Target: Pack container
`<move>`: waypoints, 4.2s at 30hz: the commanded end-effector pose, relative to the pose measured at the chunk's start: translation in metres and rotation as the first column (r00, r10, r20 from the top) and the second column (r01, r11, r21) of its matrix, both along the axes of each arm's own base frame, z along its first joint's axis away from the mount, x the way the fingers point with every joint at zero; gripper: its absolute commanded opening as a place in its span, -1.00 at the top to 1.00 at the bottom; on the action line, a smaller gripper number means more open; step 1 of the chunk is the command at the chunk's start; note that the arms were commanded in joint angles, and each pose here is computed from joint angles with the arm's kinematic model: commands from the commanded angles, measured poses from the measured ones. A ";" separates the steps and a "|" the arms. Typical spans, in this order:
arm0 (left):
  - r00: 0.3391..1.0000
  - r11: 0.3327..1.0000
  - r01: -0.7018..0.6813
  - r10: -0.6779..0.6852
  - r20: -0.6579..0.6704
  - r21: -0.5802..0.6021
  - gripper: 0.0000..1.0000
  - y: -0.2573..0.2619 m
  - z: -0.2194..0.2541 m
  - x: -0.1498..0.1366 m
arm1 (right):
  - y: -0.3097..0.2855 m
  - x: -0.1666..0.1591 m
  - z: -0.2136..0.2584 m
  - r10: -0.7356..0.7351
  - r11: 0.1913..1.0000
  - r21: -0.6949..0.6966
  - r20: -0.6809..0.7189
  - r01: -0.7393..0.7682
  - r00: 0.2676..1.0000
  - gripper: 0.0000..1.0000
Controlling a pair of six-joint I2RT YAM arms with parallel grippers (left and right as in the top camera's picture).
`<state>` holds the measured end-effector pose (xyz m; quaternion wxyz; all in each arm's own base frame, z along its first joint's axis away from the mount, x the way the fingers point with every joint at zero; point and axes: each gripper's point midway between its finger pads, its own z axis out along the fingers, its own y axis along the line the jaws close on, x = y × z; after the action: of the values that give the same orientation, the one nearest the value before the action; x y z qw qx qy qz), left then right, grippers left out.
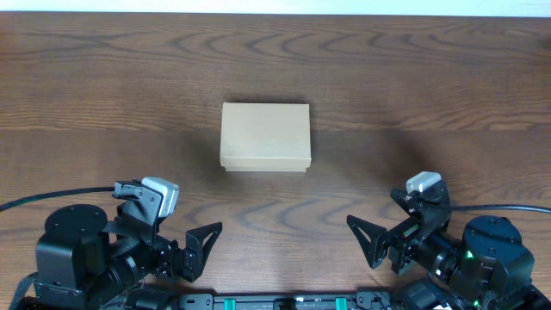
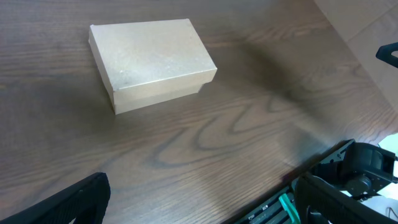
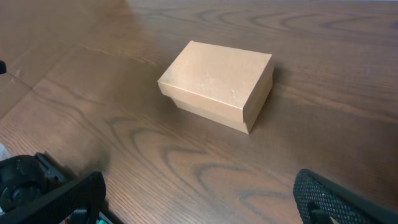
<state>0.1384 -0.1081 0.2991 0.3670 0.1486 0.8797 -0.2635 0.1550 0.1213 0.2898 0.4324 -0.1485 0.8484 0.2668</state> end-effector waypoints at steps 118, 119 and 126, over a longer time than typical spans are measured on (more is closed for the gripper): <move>0.867 0.936 -0.324 0.352 0.354 -0.137 -0.90 0.044 -0.171 0.083 | 0.011 -0.009 -0.207 0.221 0.950 -0.254 0.128 -0.183 0.967 -0.98; 0.867 0.936 -0.324 0.352 0.354 -0.137 -0.90 0.044 -0.171 0.083 | 0.011 -0.009 -0.207 0.221 0.950 -0.254 0.128 -0.183 0.967 -0.99; 0.867 0.936 -0.324 0.352 0.354 -0.137 -0.90 0.044 -0.171 0.083 | 0.011 -0.009 -0.207 0.221 0.950 -0.254 0.128 -0.183 0.967 -0.98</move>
<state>0.2214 -0.0629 0.1384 0.5811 0.0247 0.7905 -0.1920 0.1474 0.1311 0.0829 0.4430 -0.2940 0.8242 0.1953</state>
